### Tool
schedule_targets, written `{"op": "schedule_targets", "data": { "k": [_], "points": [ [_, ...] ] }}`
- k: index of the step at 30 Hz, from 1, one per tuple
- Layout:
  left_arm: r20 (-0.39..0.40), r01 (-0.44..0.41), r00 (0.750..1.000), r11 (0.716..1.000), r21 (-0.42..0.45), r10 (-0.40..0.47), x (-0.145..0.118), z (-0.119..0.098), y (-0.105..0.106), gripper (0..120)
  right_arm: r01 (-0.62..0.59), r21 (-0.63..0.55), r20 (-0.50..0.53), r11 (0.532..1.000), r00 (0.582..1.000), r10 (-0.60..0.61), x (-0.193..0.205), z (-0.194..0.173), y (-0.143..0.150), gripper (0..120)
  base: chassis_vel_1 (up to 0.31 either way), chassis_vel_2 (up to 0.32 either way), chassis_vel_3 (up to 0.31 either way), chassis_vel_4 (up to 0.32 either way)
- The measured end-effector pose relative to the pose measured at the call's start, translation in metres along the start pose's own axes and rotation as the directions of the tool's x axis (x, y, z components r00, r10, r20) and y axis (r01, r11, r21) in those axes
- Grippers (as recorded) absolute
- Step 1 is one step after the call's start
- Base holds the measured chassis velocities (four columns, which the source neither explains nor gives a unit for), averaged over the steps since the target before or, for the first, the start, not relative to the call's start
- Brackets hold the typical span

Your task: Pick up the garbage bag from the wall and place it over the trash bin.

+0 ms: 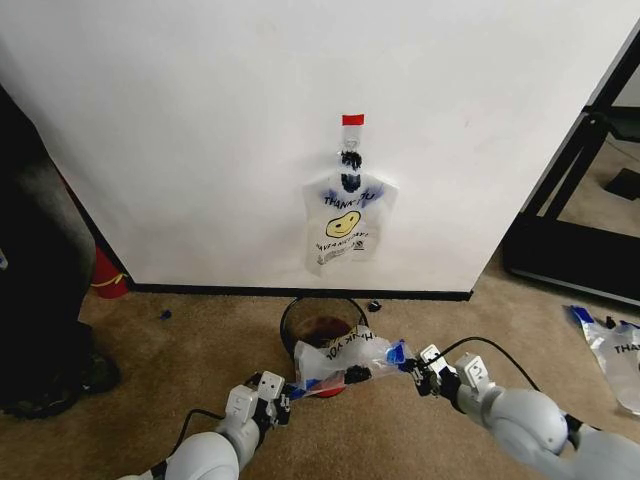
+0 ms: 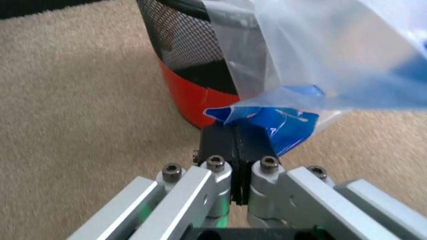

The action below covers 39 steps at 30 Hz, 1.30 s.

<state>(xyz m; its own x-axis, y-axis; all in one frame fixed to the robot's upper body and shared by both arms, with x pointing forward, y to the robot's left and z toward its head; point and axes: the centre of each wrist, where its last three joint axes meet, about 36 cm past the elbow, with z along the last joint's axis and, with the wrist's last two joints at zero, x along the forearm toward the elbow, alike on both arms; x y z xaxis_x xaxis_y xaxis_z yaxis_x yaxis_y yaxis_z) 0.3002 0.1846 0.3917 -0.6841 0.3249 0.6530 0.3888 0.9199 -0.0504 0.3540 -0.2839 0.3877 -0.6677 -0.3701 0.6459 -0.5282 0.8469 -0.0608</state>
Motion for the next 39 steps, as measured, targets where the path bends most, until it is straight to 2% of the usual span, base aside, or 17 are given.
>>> {"op": "schedule_targets", "data": {
  "k": [9,18,22,30,39],
  "points": [
    [0.028,0.047,0.998,0.999,0.027,-0.048,-0.016,-0.002,0.006,0,-0.043,-0.046,0.025,0.998,0.999,0.045,-0.035,0.005,0.011,0,0.000,0.000,0.000,0.000],
    [0.069,0.063,0.995,0.997,0.055,-0.067,0.002,-0.006,0.012,0,-0.050,-0.050,0.053,0.997,0.997,0.053,-0.032,-0.004,0.008,0,0.000,0.000,0.000,0.000],
    [0.069,0.065,0.995,0.996,0.056,-0.069,0.001,-0.006,0.013,0,-0.056,-0.050,0.050,0.997,0.997,0.058,-0.033,-0.004,0.005,0,0.000,0.000,0.000,0.000],
    [0.027,0.035,0.999,0.998,0.047,-0.036,0.004,0.008,0.003,0,-0.056,-0.048,0.033,0.997,0.998,0.058,-0.035,0.002,0.005,0,0.000,0.000,0.000,0.000],
    [0.026,0.047,0.998,0.998,0.045,-0.048,-0.016,0.018,-0.002,0,-0.068,-0.036,0.023,0.997,0.997,0.069,-0.053,0.012,0.013,0,0.000,0.000,0.000,0.000]
  ]
}}
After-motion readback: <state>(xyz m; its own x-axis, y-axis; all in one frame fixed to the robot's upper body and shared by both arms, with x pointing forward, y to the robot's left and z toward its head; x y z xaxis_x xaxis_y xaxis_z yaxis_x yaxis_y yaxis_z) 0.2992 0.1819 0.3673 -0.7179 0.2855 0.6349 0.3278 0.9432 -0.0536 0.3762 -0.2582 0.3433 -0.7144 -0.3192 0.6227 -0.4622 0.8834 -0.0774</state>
